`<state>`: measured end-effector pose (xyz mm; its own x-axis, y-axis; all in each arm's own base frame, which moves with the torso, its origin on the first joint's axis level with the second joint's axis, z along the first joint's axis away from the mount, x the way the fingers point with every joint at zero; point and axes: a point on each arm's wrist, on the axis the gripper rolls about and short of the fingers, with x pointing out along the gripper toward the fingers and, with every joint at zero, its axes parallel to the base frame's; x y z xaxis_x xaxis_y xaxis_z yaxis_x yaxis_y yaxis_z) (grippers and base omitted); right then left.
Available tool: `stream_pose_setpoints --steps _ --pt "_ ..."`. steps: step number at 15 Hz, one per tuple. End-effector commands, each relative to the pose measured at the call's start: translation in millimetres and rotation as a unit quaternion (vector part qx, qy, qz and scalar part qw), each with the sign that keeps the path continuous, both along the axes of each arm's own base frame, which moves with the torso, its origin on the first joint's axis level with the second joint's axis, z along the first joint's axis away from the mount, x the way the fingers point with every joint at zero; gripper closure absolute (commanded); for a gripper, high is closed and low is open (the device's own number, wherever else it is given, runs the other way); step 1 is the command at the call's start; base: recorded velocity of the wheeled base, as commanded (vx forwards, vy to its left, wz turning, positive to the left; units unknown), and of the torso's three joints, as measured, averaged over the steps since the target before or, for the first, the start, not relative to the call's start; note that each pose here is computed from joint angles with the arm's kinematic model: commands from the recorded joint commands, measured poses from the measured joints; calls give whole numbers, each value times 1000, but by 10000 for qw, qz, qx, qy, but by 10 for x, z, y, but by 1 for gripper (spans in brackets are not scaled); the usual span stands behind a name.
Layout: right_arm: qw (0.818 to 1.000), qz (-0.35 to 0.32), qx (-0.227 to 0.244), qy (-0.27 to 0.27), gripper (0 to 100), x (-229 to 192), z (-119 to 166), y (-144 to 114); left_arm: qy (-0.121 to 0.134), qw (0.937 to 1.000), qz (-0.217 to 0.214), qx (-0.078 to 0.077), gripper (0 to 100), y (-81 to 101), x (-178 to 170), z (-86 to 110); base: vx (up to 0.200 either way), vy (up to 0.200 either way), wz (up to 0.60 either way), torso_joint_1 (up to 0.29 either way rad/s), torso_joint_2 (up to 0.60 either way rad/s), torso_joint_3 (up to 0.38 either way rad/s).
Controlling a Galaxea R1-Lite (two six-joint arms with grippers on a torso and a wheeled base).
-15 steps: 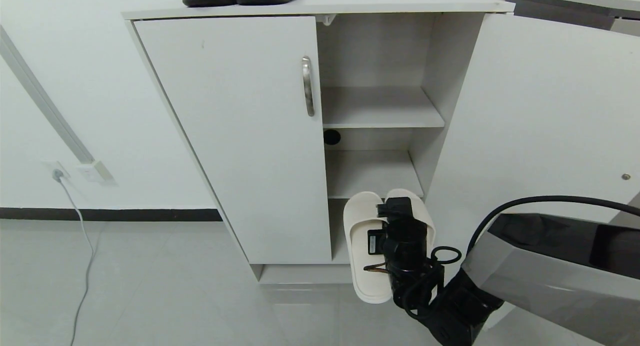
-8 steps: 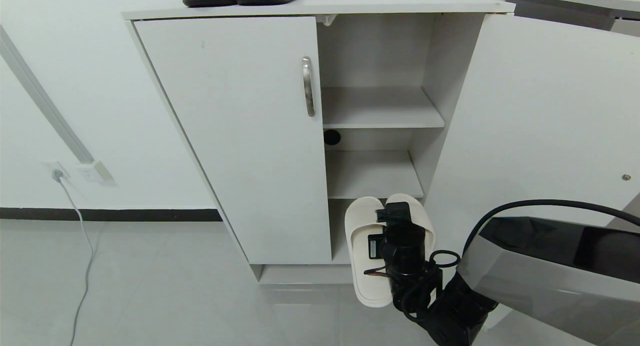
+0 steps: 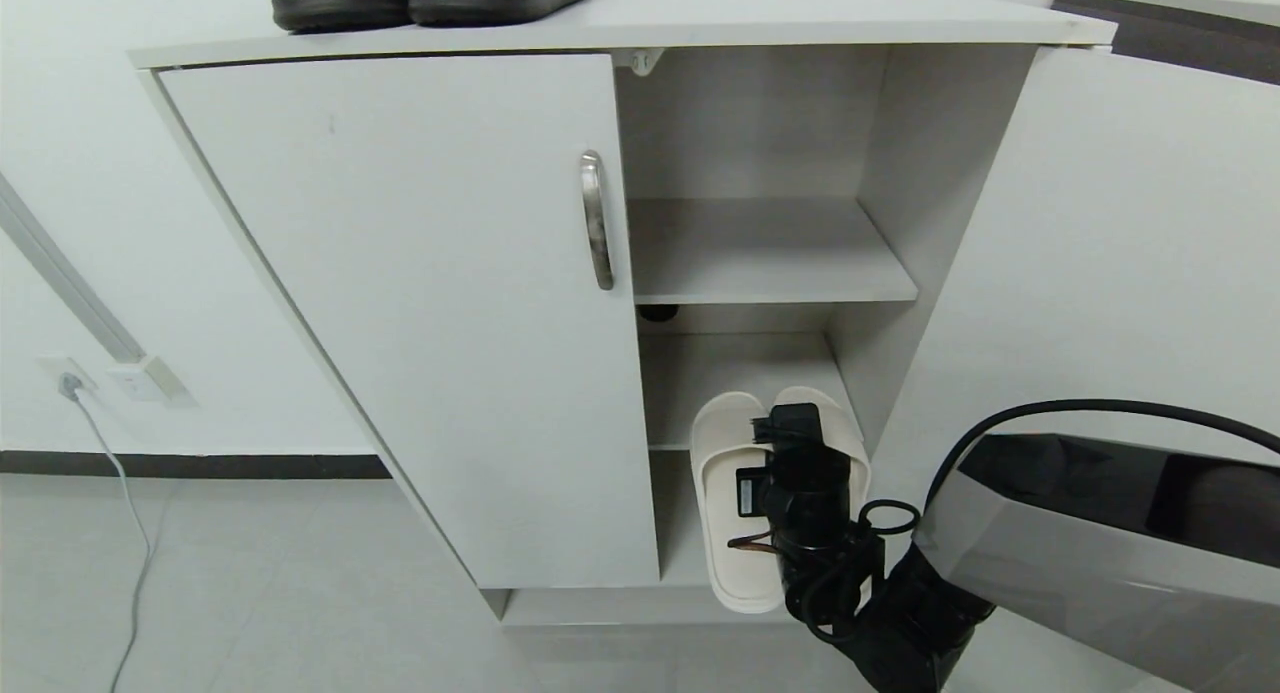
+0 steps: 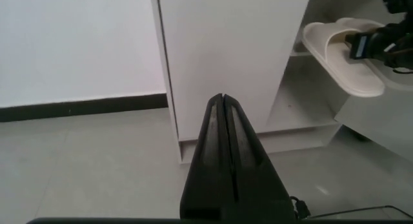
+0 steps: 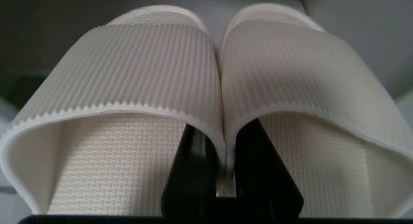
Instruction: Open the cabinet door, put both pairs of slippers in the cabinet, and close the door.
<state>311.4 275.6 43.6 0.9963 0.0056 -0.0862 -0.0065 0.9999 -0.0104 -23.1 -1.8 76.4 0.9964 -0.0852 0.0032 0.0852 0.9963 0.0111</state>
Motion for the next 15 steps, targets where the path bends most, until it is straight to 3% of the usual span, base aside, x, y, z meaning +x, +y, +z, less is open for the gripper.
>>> stream_pose_setpoints --steps 1,7,15 --pt "10000 16 -9 11 100 4 -16 10 8 10000 5 -1 100 0 1 0 200 0 0 -2 -2 2" --pt "9998 -1 162 -144 100 311 22 6 11 10000 28 -39 100 1 1 0 0 0 0 0 0 0" --pt "9999 85 70 69 100 955 100 147 11 10000 28 -39 100 1 1 0 0 0 0 0 0 0"
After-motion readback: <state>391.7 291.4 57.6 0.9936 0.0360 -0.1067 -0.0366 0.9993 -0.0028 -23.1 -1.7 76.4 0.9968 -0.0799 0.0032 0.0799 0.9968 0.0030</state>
